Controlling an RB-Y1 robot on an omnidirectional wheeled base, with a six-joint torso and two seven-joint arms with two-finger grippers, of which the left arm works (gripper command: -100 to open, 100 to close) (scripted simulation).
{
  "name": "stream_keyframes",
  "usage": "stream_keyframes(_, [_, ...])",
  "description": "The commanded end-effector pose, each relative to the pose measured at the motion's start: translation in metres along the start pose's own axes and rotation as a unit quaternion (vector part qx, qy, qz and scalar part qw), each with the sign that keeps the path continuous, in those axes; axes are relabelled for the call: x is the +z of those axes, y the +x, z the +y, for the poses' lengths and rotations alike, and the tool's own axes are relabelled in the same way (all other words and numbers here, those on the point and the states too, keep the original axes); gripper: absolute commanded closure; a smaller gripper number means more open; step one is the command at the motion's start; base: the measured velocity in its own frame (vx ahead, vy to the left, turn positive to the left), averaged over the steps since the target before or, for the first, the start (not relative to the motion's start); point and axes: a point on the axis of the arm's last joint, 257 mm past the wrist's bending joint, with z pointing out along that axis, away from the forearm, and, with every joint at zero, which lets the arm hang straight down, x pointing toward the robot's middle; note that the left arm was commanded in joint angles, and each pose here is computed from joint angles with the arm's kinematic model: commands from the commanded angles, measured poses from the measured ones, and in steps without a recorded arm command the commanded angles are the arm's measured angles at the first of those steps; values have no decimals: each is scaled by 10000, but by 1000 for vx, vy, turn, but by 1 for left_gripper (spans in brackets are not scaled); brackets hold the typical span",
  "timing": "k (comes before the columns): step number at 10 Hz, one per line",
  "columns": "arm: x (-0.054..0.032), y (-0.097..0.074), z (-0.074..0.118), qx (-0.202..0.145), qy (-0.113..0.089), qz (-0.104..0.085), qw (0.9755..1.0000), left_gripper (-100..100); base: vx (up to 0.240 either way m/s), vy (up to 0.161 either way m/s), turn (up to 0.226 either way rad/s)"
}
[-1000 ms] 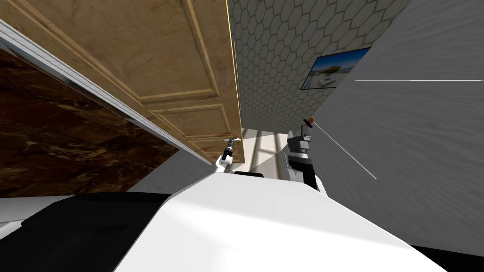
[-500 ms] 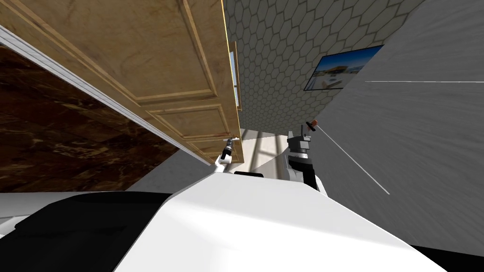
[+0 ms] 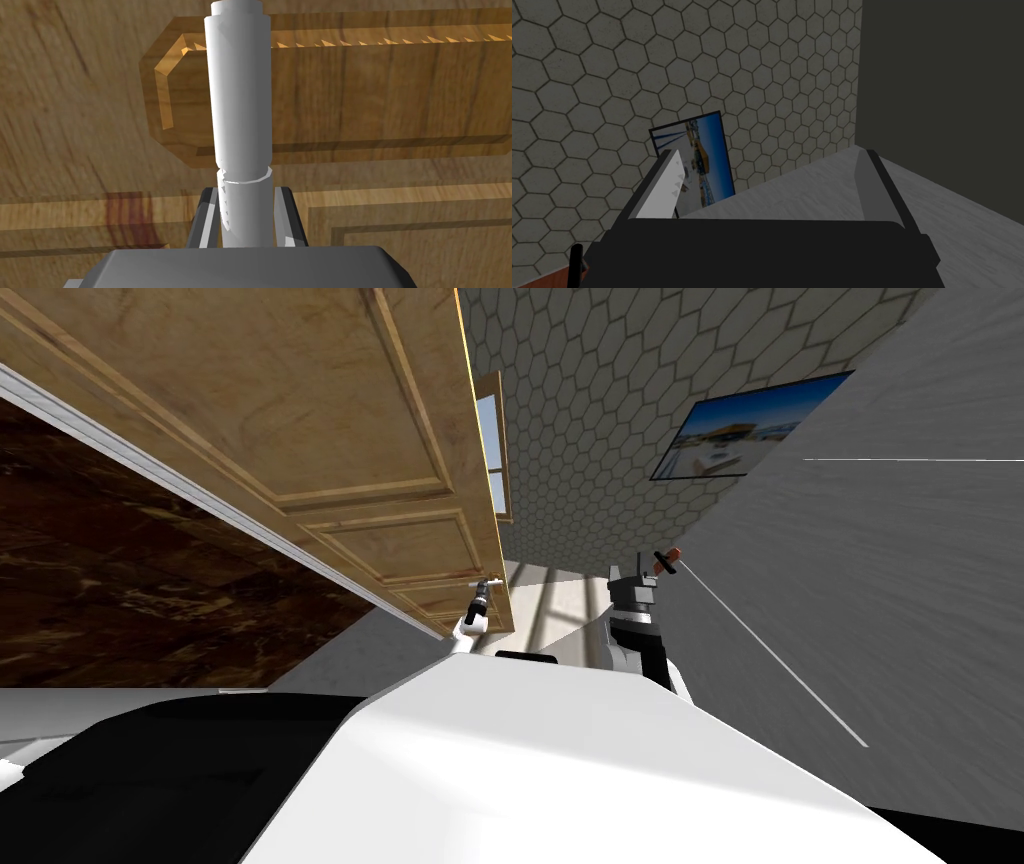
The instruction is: Push the door open
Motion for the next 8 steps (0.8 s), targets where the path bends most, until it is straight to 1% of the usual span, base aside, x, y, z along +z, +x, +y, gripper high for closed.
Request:
stream_keyframes(1, [1, -187, -50, 43, 38, -147, 9999, 100, 87, -64, 81])
stream_keyframes(8, [19, -489, -47, 16, 31, -485, 9988, 100, 88, -72, 63])
